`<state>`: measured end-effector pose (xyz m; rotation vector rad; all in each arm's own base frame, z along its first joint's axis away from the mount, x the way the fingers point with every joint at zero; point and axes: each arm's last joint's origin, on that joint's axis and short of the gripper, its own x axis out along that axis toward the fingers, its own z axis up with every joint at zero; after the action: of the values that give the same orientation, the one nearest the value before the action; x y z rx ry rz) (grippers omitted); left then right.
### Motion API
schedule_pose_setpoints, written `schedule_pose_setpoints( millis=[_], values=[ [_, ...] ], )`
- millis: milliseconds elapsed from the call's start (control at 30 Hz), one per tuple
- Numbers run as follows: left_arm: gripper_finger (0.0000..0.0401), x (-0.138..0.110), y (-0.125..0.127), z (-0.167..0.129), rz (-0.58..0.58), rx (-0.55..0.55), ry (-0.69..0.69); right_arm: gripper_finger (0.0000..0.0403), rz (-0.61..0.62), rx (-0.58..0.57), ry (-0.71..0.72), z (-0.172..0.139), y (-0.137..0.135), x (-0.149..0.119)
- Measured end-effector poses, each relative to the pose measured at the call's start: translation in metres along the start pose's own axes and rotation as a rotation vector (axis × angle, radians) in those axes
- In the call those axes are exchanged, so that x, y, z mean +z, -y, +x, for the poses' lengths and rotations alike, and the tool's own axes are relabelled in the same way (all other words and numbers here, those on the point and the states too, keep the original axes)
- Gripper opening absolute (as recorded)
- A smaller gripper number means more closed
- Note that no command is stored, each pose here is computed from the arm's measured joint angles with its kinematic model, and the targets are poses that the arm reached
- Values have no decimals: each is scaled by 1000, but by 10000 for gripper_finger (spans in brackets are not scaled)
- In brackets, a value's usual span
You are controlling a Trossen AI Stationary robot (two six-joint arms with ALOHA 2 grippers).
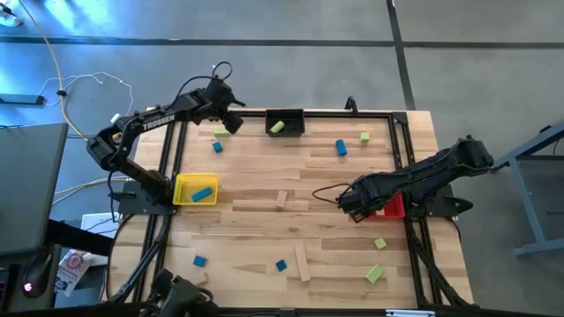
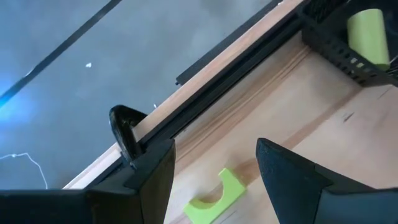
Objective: Sort & place blocks by color
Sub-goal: Put the light green block into the black bin
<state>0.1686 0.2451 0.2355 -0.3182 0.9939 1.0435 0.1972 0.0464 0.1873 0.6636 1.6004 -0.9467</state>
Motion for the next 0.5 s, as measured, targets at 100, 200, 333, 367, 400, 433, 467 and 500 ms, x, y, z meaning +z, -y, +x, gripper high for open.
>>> schedule_pose_setpoints(
  millis=[100, 200, 333, 367, 400, 433, 467, 500],
  values=[
    [211, 0, -5, 1, -14, 5, -4, 190, 0, 5, -6, -6, -1, 0],
    [211, 0, -9, 1, 6, 11, -12, 190, 3, -2, 16, -17, -1, 1],
    [211, 8, -16, -9, 14, 17, -32, 190, 4, -22, 90, -35, -1, 3],
    [211, 10, -16, -12, 20, 16, -34, 190, 4, -26, 111, -39, -1, 4],
    [211, 13, -17, -15, 36, 15, -36, 190, 5, -26, 133, -43, -1, 5],
    [211, 16, -18, -19, 60, 15, -36, 190, 5, -25, 155, -46, -1, 5],
    [211, 18, -19, -22, 91, 14, -38, 190, -1, -25, 175, -49, -1, 6],
    [211, 20, -20, -25, 125, 13, -42, 190, -5, -24, 191, -51, -1, 7]
  ],
)
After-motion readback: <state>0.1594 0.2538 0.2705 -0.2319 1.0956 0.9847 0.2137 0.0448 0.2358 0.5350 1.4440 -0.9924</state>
